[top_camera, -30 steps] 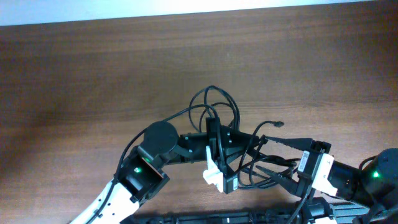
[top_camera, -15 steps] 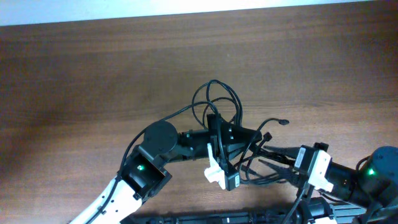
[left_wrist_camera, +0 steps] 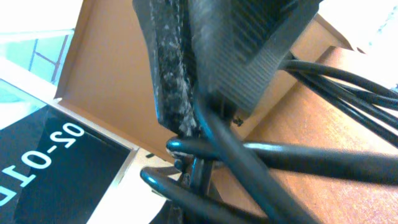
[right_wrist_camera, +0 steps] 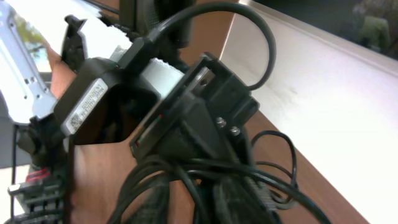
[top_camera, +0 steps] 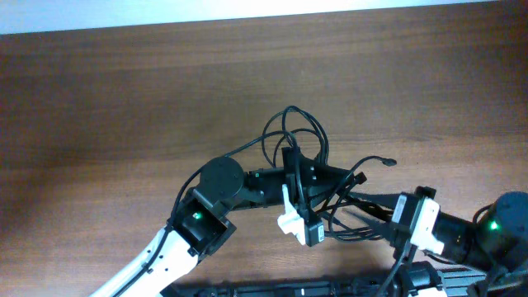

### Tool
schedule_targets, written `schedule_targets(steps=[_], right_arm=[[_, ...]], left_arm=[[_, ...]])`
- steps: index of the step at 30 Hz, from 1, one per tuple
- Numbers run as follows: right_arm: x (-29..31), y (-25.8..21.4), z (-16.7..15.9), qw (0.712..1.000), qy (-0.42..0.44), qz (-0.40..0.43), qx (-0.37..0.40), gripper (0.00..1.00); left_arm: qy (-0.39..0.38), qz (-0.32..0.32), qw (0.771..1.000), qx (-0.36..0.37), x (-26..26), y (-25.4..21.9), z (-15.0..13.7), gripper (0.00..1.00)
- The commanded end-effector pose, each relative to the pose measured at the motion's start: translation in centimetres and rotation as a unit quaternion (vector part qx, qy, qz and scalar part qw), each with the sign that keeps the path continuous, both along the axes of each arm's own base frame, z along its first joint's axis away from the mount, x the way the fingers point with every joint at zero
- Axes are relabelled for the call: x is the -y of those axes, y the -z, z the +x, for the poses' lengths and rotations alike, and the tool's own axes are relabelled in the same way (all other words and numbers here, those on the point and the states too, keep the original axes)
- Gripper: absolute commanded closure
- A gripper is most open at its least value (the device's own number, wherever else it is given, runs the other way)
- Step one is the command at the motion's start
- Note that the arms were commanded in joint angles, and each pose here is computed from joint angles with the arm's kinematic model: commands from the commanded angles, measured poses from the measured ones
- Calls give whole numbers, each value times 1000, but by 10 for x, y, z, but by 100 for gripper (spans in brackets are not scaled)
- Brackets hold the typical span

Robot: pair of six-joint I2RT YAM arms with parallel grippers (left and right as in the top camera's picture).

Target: Untangle cables

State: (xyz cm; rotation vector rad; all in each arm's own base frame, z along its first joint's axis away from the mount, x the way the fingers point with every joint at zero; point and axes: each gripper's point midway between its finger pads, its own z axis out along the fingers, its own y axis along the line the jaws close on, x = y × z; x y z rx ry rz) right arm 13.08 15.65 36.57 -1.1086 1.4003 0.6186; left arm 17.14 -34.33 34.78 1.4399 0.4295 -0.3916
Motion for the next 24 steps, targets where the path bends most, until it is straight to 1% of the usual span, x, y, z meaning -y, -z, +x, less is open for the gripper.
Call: schedule_targets(steps=[1, 7, 12, 16, 17, 19, 21, 23, 24], right_arm=[[-2, 6, 4, 1000, -8, 0, -25, 95], [1, 5, 11, 1000, 12, -5, -14, 96], [0, -25, 19, 997, 12, 7, 72, 96], [2, -39, 24, 993, 24, 10, 113, 96], [12, -41, 39, 990, 74, 2, 119, 96], [39, -42, 67, 974, 185, -16, 126, 96], [70, -43, 88, 948, 292, -31, 124, 96], [104, -41, 101, 913, 391, -39, 112, 96], [116, -41, 104, 898, 426, -34, 104, 96]], left_arm=[[-1, -14, 1000, 6, 0, -11, -1, 100], [-3, -9, 1000, 0, 0, -8, 0, 100], [1, 42, 998, -47, 1, 21, 0, 100], [11, 69, 995, -72, 1, 35, -4, 100], [28, 73, 994, -76, 1, 37, -10, 100], [74, 80, 991, -83, 0, 40, -26, 100], [108, 80, 987, -83, -2, 39, -38, 100], [113, 81, 987, -84, -2, 39, -40, 100], [113, 81, 987, -84, -2, 39, -40, 100]])
